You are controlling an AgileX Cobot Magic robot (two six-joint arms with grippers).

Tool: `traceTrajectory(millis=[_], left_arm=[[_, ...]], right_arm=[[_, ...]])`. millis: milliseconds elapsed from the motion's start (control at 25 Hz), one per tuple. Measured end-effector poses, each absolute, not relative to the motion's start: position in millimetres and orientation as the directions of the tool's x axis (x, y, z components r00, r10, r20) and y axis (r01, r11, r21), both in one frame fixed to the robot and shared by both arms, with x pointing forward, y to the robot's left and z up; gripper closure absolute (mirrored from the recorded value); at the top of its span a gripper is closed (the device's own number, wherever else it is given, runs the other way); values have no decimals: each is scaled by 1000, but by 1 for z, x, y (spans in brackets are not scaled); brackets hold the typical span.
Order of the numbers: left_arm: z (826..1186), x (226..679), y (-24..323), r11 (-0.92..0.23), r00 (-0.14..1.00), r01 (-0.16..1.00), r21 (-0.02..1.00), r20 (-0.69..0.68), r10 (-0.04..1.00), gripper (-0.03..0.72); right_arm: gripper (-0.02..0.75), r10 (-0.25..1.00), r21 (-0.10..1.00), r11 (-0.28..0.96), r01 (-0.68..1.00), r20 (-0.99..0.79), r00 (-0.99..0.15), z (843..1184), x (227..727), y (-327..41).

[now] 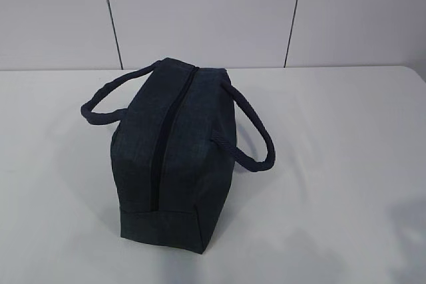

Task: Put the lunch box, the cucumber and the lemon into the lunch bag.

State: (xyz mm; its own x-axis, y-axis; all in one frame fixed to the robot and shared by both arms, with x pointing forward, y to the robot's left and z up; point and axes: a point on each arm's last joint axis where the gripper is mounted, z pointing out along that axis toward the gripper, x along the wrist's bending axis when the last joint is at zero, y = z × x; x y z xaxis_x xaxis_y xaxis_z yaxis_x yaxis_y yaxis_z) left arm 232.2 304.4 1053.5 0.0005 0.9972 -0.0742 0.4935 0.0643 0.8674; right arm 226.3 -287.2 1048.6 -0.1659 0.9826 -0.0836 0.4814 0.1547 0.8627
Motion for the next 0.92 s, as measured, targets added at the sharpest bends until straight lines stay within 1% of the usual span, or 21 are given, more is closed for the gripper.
traceTrajectory(millis=[120, 920], left_arm=[[1053, 232, 304, 73, -17, 492, 867, -74, 997, 440], [1053, 232, 304, 74, -20, 492, 867, -74, 997, 445]], right_arm=[[318, 986, 862, 146, 485, -85, -145, 1049, 227, -287], [318, 986, 862, 146, 485, -85, -145, 1049, 227, -287]])
